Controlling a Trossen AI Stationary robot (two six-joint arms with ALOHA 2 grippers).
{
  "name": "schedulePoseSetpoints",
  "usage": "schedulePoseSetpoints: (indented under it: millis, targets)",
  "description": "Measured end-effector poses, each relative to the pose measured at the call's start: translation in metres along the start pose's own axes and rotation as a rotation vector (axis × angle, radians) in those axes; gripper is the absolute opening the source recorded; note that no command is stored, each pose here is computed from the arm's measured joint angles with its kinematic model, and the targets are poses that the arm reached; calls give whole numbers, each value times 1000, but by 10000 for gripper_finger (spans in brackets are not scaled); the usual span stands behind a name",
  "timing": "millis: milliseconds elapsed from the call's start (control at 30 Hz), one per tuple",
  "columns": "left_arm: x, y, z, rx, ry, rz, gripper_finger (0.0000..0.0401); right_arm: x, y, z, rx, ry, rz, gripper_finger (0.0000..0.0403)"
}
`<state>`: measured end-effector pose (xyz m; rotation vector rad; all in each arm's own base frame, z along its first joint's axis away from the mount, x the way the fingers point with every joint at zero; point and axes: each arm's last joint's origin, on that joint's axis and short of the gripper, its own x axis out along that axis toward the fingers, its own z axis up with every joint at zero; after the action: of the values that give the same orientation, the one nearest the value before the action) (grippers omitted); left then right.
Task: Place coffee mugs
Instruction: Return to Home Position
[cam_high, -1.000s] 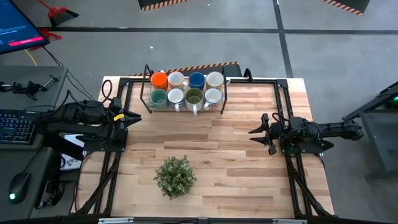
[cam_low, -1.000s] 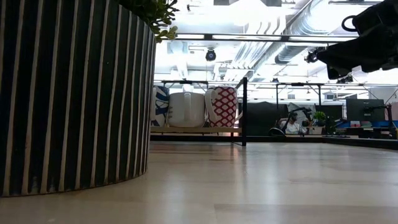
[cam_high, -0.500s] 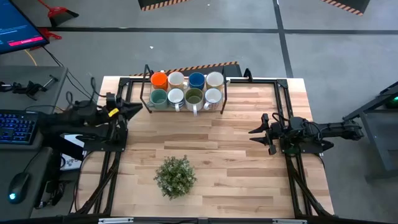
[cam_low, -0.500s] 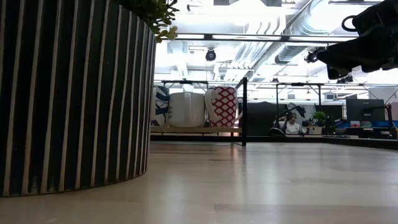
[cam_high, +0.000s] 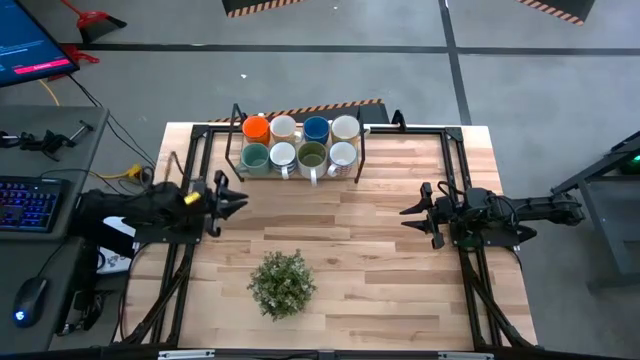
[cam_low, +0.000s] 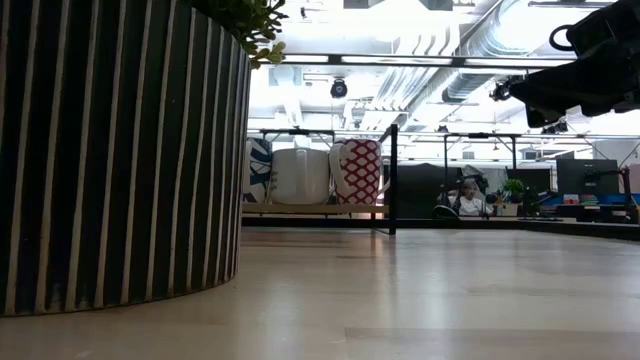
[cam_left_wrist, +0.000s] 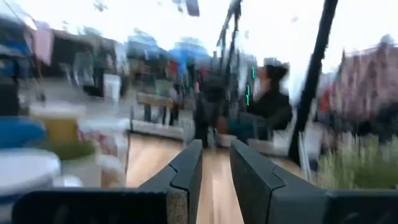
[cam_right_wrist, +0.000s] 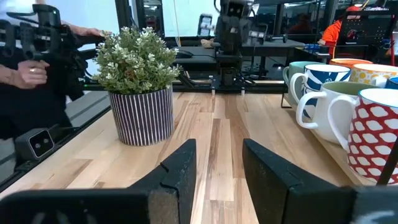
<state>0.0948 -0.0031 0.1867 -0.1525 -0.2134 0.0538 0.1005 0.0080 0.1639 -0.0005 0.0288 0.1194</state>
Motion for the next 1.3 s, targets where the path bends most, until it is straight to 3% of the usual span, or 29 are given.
schedulePoseSetpoints:
  millis: [200, 333, 1300]
  targets:
    - [-1, -1, -10, 21, 114, -91, 74, 0, 0, 0, 0, 1, 0, 114]
    - [-2, 2, -19, 30, 209, -76, 74, 0, 0, 0, 0, 1, 0, 114]
    - [-1, 2, -19, 31, 212, -62, 74, 0, 0, 0, 0, 0, 0, 114]
